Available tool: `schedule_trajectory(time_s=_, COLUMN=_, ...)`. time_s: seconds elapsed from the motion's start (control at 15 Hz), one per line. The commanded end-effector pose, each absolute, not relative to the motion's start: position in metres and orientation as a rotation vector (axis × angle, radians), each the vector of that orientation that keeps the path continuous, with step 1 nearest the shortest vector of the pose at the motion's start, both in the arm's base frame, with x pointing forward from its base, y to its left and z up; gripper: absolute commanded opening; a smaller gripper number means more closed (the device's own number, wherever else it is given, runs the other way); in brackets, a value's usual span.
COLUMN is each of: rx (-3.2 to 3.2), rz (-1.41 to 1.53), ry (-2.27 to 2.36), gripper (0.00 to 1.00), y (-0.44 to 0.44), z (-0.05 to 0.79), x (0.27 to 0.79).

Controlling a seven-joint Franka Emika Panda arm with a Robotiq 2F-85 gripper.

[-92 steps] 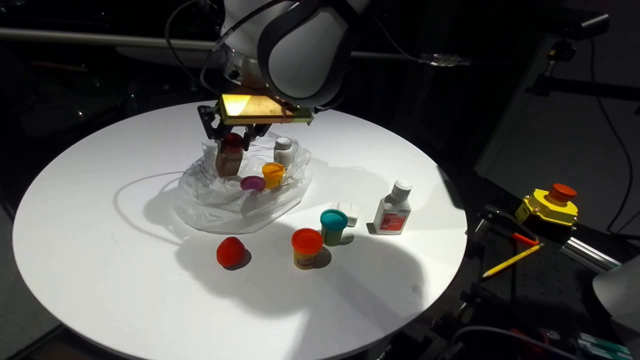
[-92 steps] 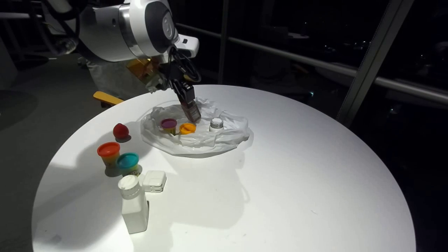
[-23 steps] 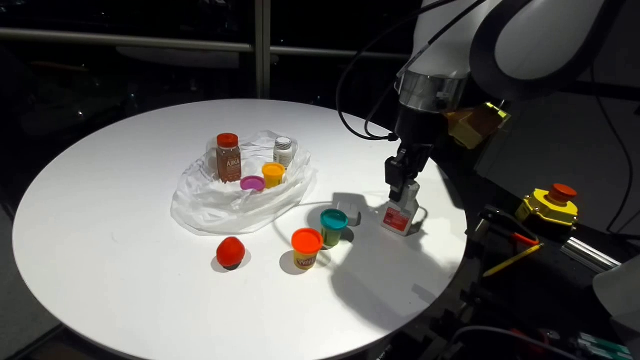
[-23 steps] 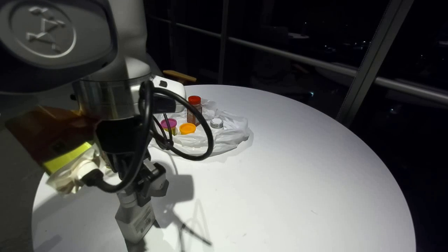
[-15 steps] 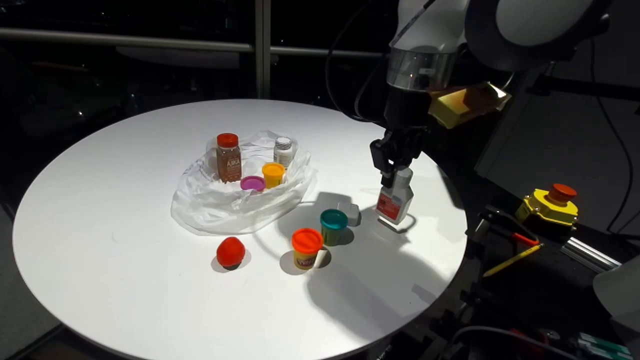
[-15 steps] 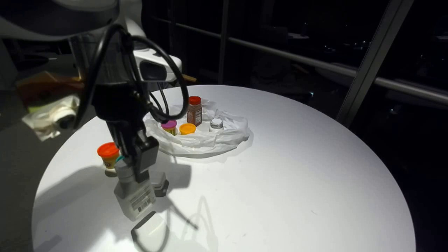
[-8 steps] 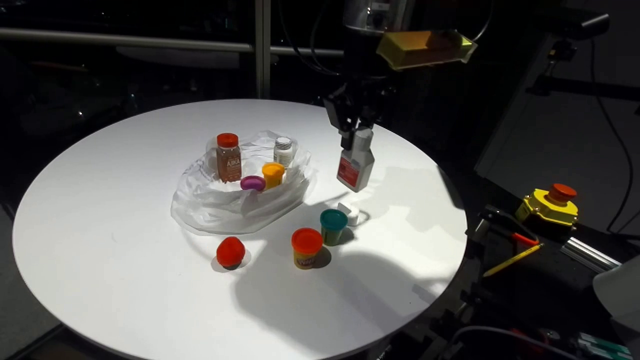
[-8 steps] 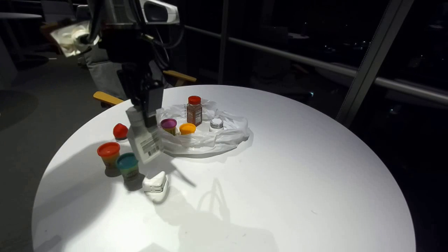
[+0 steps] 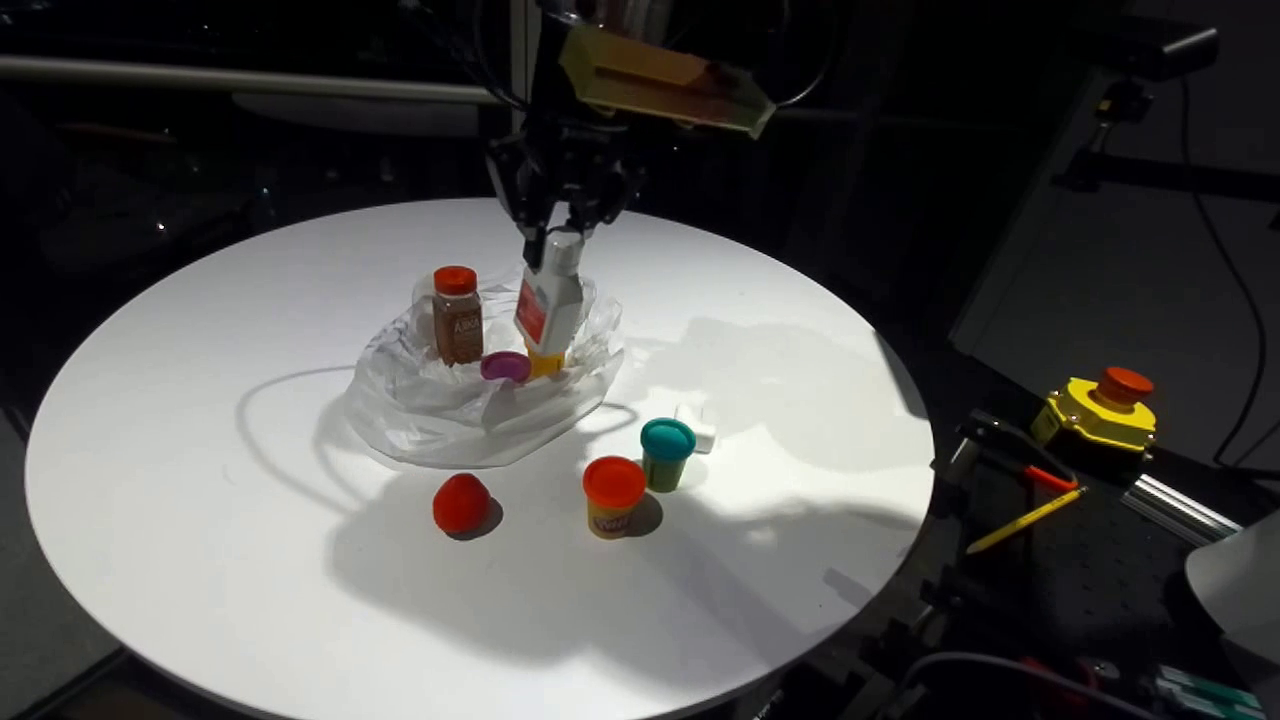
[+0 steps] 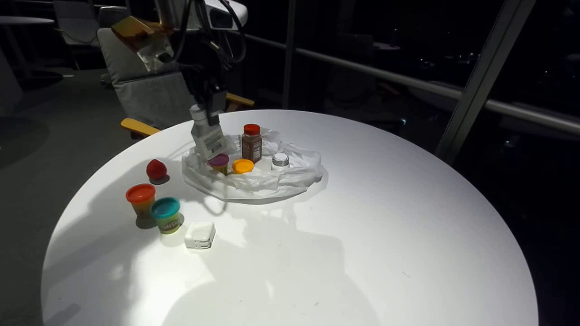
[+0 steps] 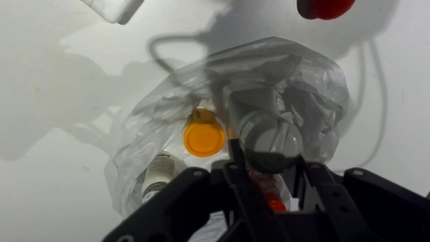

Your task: Pick up the bottles and small containers from the table and put them in the plastic bag.

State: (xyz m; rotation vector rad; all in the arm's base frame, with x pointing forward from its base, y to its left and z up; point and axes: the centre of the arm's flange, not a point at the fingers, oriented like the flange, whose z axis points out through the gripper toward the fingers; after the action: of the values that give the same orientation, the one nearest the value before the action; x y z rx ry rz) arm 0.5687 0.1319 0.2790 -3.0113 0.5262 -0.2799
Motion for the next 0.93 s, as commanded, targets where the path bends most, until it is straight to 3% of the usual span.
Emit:
schedule_trajectory(time_s=0.0, rx=-2.934, rz=-0.354, ry=0.556, gripper=0.17, y=0.158, z=0.259, x=0.616)
schedule_trajectory(time_s=0.4, rx=-2.835, rz=-0.452, ry=0.582, gripper=0.16, y=0.178, z=0.234, x=0.651)
schedule_trajectory(time_s=0.87, rx=-2.889, rz=-0.476, ry=0.58, gripper=0.16, y=0.167, z=0.221, x=0.656)
